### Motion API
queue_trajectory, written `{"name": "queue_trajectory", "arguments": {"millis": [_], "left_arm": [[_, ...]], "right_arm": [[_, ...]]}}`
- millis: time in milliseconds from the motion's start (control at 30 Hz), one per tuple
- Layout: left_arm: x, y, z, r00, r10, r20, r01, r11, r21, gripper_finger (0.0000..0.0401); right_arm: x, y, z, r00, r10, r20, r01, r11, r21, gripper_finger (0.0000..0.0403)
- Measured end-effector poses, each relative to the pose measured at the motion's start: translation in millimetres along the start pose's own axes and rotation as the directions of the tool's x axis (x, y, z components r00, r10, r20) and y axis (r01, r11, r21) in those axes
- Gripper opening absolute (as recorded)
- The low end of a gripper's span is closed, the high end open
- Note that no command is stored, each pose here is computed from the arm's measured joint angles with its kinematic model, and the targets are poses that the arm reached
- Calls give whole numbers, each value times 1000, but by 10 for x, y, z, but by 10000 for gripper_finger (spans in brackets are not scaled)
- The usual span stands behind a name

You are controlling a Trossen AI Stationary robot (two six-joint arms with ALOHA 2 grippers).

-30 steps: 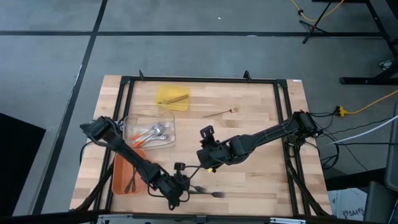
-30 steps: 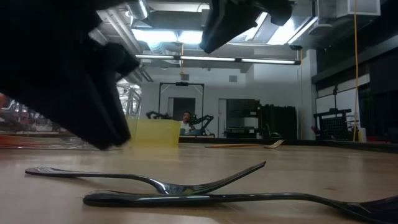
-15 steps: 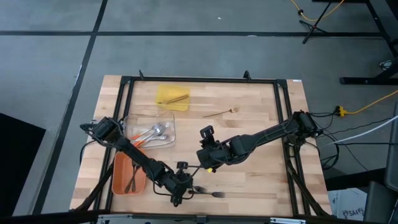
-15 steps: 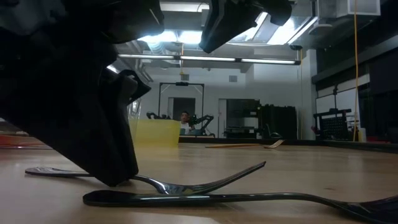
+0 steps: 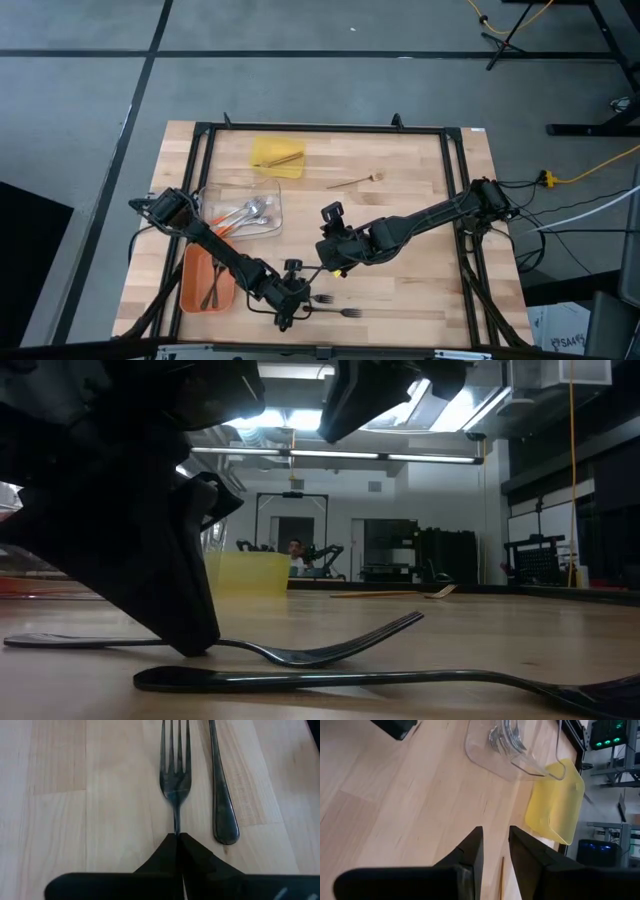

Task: Sort silverware by color (type)
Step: Put the black fork into the orange bin

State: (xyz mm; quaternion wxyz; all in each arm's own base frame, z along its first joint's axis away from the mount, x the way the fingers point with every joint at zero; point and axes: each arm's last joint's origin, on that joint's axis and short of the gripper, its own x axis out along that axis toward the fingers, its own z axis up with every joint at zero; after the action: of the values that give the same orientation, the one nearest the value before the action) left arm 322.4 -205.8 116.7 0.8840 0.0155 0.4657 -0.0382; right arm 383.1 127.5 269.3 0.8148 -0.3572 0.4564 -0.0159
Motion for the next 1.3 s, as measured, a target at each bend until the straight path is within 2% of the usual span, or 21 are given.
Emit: {"name": "queue_trajectory", "arguments": {"millis": [400, 967, 1100, 1300], "left_arm": [[-71, -1, 13, 1000, -9, 0, 9, 1000, -14, 2], [-109, -94, -6, 996, -92, -15, 87, 977, -192, 0], [-185, -136, 22, 994, -106, 6, 104, 969, -223, 0], [-413, -155, 89, 996, -64, 68, 80, 961, -263, 0]], "right_arm": [[0, -7, 21, 1000, -6, 19, 6, 1000, 10, 85], [1, 4, -15, 1000, 1, -14, -1, 1000, -14, 85], [1, 8, -31, 1000, 5, -29, -6, 1000, -25, 85], [1, 5, -36, 999, -10, -37, 9, 1000, -28, 85]]}}
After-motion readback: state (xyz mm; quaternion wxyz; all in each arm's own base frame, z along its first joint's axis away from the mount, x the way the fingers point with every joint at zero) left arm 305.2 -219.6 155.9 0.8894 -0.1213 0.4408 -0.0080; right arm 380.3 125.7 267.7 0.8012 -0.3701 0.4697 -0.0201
